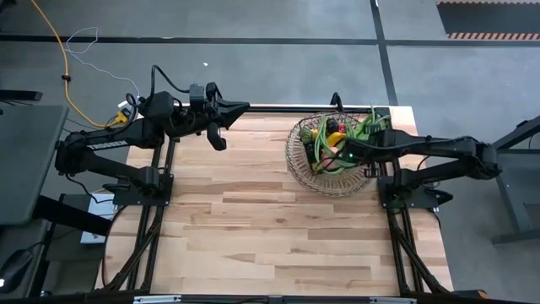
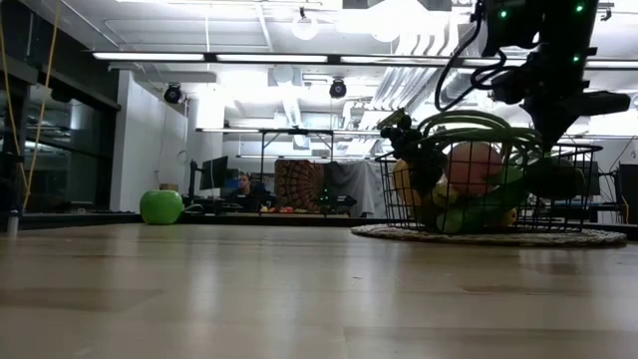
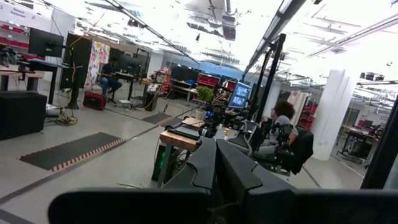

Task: Build produce basket
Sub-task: Put the green string beans into the wire basket, then put the green apple into the wire basket

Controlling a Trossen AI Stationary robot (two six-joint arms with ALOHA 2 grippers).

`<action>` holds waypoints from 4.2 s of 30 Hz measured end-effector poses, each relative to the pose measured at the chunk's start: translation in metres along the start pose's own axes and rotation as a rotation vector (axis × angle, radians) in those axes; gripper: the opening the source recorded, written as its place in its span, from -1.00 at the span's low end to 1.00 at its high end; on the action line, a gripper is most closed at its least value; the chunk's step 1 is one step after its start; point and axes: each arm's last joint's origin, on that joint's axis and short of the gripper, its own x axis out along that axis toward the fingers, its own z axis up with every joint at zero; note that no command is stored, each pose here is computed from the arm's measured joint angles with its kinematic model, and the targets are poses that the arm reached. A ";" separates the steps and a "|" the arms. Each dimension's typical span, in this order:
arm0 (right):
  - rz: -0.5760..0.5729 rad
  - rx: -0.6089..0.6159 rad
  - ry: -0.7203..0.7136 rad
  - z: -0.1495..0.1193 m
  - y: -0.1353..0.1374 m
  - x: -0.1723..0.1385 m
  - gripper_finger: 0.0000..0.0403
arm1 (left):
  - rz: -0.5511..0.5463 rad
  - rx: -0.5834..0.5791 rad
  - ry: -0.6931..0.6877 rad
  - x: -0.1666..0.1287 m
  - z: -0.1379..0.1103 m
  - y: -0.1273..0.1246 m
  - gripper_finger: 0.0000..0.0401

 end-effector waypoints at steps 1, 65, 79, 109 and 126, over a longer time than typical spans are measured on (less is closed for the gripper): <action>-0.003 -0.007 0.006 0.000 -0.001 0.001 -1.00 | 0.000 0.000 0.000 0.000 0.000 0.000 -1.00; 0.176 1.658 -0.236 -0.101 -0.127 -0.015 -1.00 | 0.017 -0.005 -0.006 -0.040 0.024 -0.001 -1.00; 0.280 1.071 -1.339 -0.094 -0.104 -0.125 -1.00 | 0.035 0.016 0.075 -0.074 0.014 0.003 -1.00; 0.543 0.527 -1.630 0.054 -0.030 -0.096 -1.00 | -0.046 0.059 0.169 -0.072 -0.031 0.006 -1.00; 0.524 0.550 -1.608 0.054 -0.031 -0.094 -1.00 | 0.423 0.083 0.557 -0.059 -0.029 0.035 -0.07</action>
